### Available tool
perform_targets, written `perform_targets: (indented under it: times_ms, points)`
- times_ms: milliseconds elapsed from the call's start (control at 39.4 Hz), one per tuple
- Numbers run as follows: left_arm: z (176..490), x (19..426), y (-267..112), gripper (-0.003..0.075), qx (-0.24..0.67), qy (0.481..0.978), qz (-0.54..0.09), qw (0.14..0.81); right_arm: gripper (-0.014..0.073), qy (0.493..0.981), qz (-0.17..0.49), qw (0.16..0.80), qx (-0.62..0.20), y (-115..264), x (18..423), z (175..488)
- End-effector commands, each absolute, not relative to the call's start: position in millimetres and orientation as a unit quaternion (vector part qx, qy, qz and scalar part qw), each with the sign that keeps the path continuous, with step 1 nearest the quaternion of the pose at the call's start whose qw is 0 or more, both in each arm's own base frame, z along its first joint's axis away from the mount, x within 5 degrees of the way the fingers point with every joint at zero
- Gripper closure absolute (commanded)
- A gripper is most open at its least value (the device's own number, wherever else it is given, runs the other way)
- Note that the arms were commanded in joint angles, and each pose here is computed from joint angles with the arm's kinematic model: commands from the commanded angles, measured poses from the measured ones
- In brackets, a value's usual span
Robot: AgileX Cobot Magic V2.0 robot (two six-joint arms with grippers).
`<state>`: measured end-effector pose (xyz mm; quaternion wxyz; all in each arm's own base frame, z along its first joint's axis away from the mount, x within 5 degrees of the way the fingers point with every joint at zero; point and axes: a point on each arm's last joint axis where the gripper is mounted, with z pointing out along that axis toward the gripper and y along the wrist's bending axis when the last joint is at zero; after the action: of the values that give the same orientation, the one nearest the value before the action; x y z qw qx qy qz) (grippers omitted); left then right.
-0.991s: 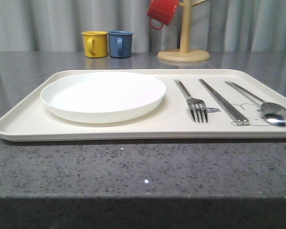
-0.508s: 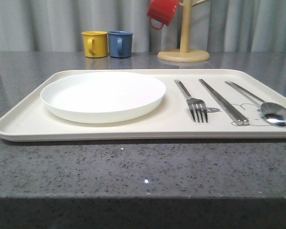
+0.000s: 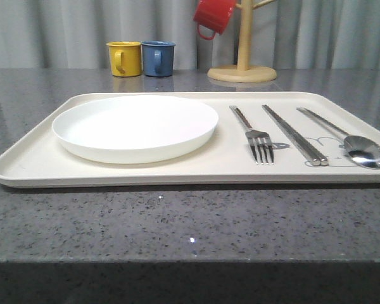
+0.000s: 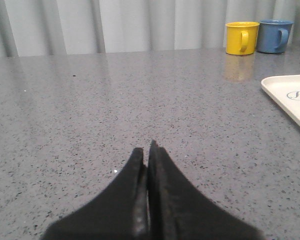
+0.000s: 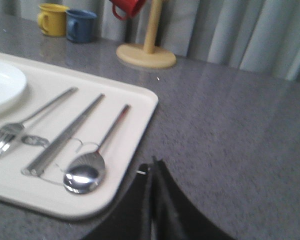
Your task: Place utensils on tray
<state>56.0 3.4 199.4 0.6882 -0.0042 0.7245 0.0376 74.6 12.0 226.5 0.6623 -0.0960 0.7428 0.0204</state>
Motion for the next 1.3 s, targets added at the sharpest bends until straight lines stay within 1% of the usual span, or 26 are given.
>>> perform_targets:
  times_ms: [0, 76, 203, 381, 533, 1270]
  points:
    - [207.3, 54.1, 3.4, 0.0738, -0.008, 0.688, 0.037, 0.725, 0.0664, 0.719, -0.005, 0.691, -0.077, 7.0, 70.5, 219.9]
    - [207.3, 54.1, 3.4, 0.0738, -0.008, 0.688, 0.037, 0.725, 0.0664, 0.718, -0.021, 0.693, -0.051, 2.6, 66.3, 207.1]
    - [207.3, 54.1, 3.4, 0.0738, -0.008, 0.688, 0.037, 0.725, 0.0664, 0.724, -0.027, 0.689, -0.037, 0.8, 62.4, 196.4]
    - [207.3, 54.1, 3.4, 0.0738, -0.008, 0.688, 0.037, 0.725, 0.0664, 0.723, -0.024, 0.69, -0.035, 0.8, 55.0, 193.5]
    - [207.2, 54.3, 3.4, 0.0738, -0.008, 0.689, 0.037, 0.724, 0.0664, 0.731, -0.021, 0.682, -0.032, 0.9, 55.2, 191.6]
    - [207.2, 54.3, 3.4, 0.0738, -0.008, 0.689, 0.037, 0.724, 0.0664, 0.735, -0.021, 0.677, -0.033, 1.0, 55.2, 190.6]
